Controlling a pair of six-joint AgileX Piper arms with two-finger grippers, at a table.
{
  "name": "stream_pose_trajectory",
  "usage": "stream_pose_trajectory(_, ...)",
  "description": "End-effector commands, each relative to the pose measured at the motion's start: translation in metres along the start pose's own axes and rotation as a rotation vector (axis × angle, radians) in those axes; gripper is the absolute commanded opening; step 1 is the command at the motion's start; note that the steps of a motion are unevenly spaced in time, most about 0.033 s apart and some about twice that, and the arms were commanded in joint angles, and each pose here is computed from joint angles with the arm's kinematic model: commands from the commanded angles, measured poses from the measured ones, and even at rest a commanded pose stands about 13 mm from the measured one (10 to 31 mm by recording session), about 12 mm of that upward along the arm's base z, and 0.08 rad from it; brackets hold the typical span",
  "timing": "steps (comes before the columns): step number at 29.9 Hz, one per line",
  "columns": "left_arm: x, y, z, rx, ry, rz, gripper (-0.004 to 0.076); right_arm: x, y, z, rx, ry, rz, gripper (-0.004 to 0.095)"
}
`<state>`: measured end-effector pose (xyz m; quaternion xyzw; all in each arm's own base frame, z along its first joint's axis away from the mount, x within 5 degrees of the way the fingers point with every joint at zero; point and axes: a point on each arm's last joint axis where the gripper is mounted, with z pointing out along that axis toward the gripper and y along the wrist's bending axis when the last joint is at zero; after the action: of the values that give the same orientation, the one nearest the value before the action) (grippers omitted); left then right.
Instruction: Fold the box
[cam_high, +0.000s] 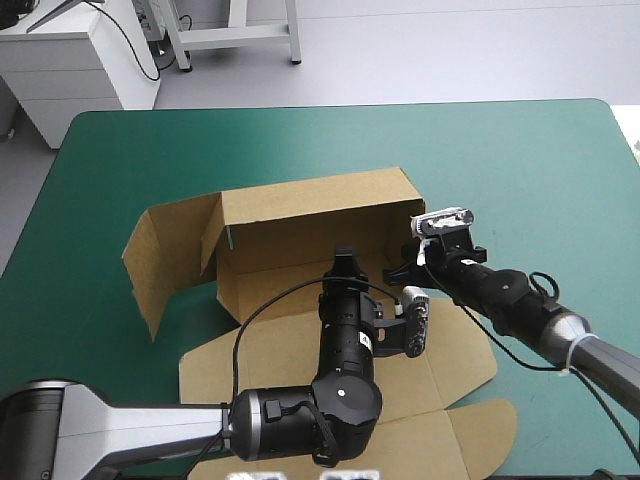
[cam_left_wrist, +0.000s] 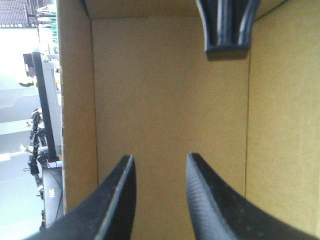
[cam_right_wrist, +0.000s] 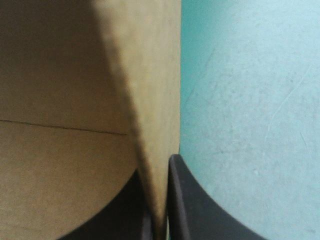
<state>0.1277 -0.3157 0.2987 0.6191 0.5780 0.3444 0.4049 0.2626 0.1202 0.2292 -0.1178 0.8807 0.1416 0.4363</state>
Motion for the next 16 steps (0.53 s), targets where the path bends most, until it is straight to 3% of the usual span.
stream_pose_trajectory(1, 0.009, 0.028, -0.013, -0.126, 0.024, -0.044, 0.0242, -0.008, 0.0, 0.013, -0.013, 0.011, 0.021, -0.0016)
stream_pose_trajectory(5, 0.009, 0.031, -0.013, -0.152, 0.024, -0.019, 0.0205, -0.008, 0.004, 0.02, -0.047, 0.035, 0.036, -0.0016)
stream_pose_trajectory(8, 0.009, 0.035, -0.009, -0.108, 0.022, -0.042, -0.0003, -0.007, 0.005, 0.02, -0.065, 0.044, 0.033, -0.0016)
stream_pose_trajectory(16, 0.033, 0.082, 0.012, 0.285, -0.048, -0.299, -0.0008, -0.006, -0.001, 0.019, -0.134, 0.086, 0.06, -0.0016)
